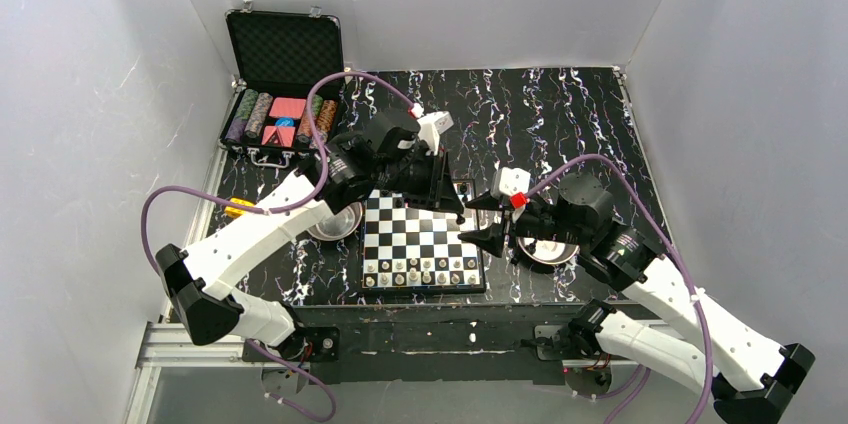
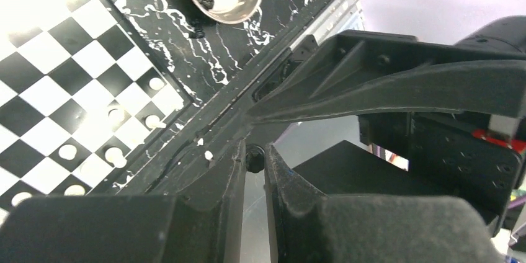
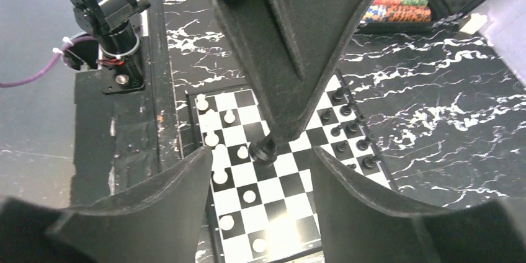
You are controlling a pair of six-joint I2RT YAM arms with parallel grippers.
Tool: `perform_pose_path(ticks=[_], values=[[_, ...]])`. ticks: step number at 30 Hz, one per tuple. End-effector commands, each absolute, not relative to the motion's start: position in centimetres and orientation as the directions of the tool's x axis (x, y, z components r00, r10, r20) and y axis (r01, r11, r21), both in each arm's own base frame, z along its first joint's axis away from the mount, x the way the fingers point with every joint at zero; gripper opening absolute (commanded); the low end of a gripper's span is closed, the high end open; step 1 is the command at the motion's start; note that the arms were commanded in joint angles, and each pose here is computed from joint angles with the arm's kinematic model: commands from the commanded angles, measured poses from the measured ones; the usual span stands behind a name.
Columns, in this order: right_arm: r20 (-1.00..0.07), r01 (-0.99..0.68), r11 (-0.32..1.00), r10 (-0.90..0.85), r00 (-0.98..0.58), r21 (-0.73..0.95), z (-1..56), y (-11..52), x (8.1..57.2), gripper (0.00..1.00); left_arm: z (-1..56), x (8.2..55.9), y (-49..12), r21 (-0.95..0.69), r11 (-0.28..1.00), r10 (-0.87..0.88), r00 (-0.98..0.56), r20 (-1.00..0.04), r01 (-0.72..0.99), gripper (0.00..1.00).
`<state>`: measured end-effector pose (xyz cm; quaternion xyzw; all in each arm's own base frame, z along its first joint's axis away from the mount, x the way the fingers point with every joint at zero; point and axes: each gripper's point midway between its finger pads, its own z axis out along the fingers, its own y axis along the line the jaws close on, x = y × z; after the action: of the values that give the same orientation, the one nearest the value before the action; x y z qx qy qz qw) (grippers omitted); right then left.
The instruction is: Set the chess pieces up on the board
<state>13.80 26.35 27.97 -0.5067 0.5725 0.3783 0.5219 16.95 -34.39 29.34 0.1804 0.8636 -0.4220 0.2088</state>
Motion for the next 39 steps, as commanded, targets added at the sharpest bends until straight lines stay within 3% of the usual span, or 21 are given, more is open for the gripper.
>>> perform_pose_path(ticks=[1, 6, 9, 15, 28, 39], values=[[-0.985, -0.96, 0.235, -0.117, 0.13, -0.155, 30.8, 26.1, 14.1, 0.7, 30.5, 20.0, -31.9, -0.596, 0.649, 0.071, -0.818, -0.571, 0.473, 0.07], [-0.987, -0.93, 0.335, -0.095, 0.129, -0.154, 31.0, 25.2, 15.2, 0.73, 29.3, 24.9, -26.4, -0.509, 0.774, -0.033, -0.778, -0.627, 0.377, 0.04], [-0.988, -0.907, 0.395, -0.101, 0.114, -0.145, 30.5, 24.6, 16.1, 0.74, 26.9, 27.7, -22.7, -0.358, 0.885, -0.053, -0.7, -0.712, 0.298, 0.03], [-0.992, -0.889, 0.446, -0.117, 0.053, -0.1, 29.0, 24.3, 16.9, 0.74, 21.9, 30.6, -19.0, -0.187, 0.967, -0.048, -0.6, -0.798, 0.171, 0.03], [-0.994, -0.898, 0.439, -0.108, -0.036, -0.015, 26.6, 24.6, 16.4, 0.72, 15.0, 35.3, -18.1, -0.217, 0.972, -0.113, -0.632, -0.767, 0.09, 0.0], [-0.99, -0.902, 0.43, -0.133, -0.047, -0.014, 25.2, 24.6, 16.3, 0.71, 11.7, 36.3, -17.0, -0.181, 0.981, -0.096, -0.647, -0.756, 0.067, 0.0]])
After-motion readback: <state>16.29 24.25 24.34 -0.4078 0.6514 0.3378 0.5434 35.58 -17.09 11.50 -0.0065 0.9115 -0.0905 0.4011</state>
